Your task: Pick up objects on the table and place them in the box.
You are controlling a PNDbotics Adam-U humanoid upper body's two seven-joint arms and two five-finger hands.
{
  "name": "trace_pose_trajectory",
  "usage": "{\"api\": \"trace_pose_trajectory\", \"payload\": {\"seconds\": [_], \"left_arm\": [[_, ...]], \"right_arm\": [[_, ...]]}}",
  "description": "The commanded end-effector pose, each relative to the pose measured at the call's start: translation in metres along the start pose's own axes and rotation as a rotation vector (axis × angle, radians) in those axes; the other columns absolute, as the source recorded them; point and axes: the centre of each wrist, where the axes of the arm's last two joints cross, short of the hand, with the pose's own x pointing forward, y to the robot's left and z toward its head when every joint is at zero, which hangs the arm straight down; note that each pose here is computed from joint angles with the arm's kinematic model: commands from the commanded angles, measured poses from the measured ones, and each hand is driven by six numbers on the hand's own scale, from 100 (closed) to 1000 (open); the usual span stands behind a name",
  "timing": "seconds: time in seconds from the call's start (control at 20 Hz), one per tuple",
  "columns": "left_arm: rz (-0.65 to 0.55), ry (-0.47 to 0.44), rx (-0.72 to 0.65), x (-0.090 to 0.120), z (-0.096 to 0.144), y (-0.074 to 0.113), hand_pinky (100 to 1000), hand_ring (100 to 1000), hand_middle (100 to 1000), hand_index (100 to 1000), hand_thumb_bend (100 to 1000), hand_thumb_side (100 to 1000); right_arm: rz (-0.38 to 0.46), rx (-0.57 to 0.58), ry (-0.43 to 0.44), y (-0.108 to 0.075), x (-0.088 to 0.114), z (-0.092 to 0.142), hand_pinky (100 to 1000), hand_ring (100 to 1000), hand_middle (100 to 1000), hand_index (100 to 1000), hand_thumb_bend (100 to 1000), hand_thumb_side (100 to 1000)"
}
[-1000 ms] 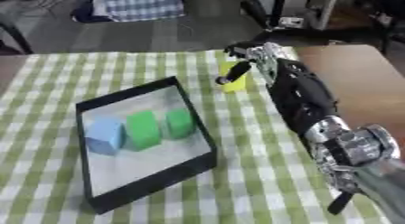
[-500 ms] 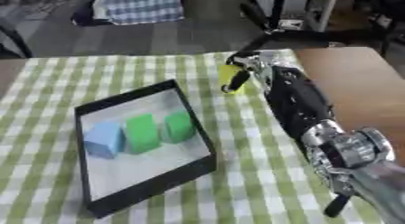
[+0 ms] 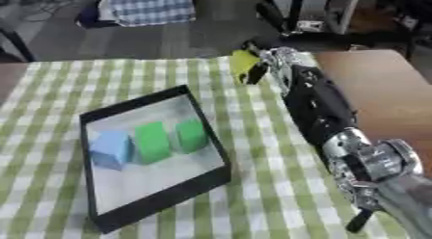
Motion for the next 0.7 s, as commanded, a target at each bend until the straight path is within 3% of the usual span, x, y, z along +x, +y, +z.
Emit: {"api": "trace_pose_trajectory", "payload": {"seconds": [0.05,0.2,0.4,0.55,0.7], "left_arm": [[-0.023,-0.014,0.01,0.005,-0.001,0.009,716,678,696,889,652,817],[-0.022,-0.013,0.012,0.005,-0.001,0.009,716,678,696,889,649,818],[-0.022,-0.015,0.016,0.005,-0.001,0.009,716,678,696,889,647,819],[-0.02,-0.016,0.02,0.005,-0.001,0.009,716,677,695,888,647,818],[-0.017,-0.018,0.019,0.006,-0.001,0.008,716,677,695,888,646,819]], "right_arm": [[0.001,-0.161,-0.182,-0.045,0.022,0.003,512,444,418,537,100,117],[-0.008,-0.152,-0.447,-0.061,0.059,0.007,540,460,436,551,100,130],[0.064,0.04,-0.71,-0.059,0.107,0.013,623,518,493,604,100,174],[0.136,0.201,-0.799,-0.049,0.131,0.014,681,565,530,637,100,185],[0.202,0.355,-0.809,-0.026,0.143,0.011,753,651,606,731,100,241]]}}
